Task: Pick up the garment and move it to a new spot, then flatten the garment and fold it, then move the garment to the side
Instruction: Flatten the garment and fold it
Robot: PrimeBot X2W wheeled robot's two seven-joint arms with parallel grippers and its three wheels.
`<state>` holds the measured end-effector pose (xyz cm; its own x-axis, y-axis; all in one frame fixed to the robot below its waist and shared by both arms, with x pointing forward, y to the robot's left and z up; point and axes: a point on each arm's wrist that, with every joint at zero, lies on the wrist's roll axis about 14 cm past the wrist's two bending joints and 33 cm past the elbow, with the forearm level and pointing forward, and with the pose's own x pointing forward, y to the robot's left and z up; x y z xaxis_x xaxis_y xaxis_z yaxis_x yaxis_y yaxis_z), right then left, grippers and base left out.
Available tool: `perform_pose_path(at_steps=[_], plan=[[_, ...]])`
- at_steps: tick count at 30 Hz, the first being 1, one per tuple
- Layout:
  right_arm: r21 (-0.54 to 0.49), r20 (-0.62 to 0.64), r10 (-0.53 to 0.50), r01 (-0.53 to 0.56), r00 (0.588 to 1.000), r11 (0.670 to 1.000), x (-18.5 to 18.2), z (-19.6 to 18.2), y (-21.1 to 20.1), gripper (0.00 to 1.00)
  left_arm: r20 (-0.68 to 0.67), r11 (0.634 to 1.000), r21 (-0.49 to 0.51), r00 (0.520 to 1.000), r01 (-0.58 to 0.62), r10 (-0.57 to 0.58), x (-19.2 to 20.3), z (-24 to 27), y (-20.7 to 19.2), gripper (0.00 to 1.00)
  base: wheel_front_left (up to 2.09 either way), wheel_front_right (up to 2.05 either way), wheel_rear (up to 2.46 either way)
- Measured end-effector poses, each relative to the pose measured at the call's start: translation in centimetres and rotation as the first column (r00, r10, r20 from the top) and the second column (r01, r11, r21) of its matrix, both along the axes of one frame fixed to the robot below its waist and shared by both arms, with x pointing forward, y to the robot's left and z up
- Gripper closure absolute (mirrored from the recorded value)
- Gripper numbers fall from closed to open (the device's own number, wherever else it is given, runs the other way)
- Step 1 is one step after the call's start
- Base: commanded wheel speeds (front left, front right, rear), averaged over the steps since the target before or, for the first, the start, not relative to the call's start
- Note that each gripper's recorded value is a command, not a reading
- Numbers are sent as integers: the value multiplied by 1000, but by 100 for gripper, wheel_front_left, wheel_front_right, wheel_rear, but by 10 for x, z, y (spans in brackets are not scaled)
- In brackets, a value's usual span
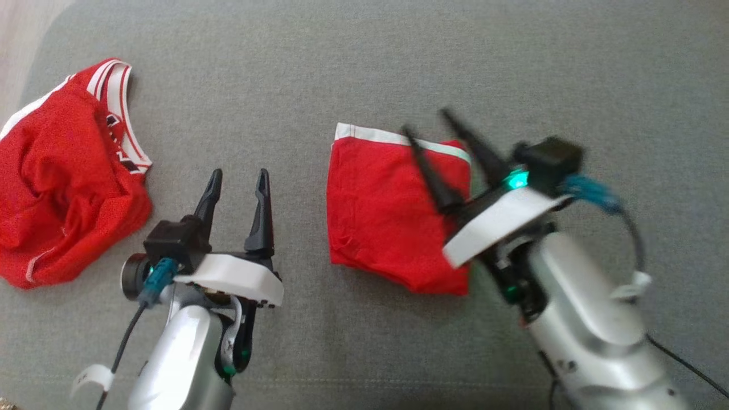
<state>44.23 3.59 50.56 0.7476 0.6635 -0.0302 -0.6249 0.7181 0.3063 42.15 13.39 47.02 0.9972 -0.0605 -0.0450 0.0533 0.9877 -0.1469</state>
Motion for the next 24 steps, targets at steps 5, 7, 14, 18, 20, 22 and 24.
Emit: perform_pose_path(at_steps=[5,7,14,18,20,22,24], plan=[[-4,63,-213,213,975,977,17,10,-66,0,12,1000,14,1000,0,0,-1,4,1,0,0,0,0],[-26,63,-295,297,953,954,15,4,-96,0,15,1000,19,1000,5,-5,-3,5,1,0,0,0,0],[-88,91,-483,491,871,867,-6,-1,-175,0,36,999,41,999,10,-12,-14,13,5,0,0,0,0],[-95,103,-504,513,858,853,-19,3,-184,0,46,999,48,999,9,-11,-21,19,7,0,0,0,0],[-91,105,-508,517,855,851,-26,5,-185,0,46,998,57,999,10,-12,-26,21,9,0,0,0,0],[-90,101,-510,518,854,851,-34,6,-185,0,45,998,61,999,6,-9,-32,23,11,0,0,0,0],[-98,98,-511,519,854,849,-41,7,-185,0,37,998,65,999,6,-8,-38,22,12,0,0,0,0]])
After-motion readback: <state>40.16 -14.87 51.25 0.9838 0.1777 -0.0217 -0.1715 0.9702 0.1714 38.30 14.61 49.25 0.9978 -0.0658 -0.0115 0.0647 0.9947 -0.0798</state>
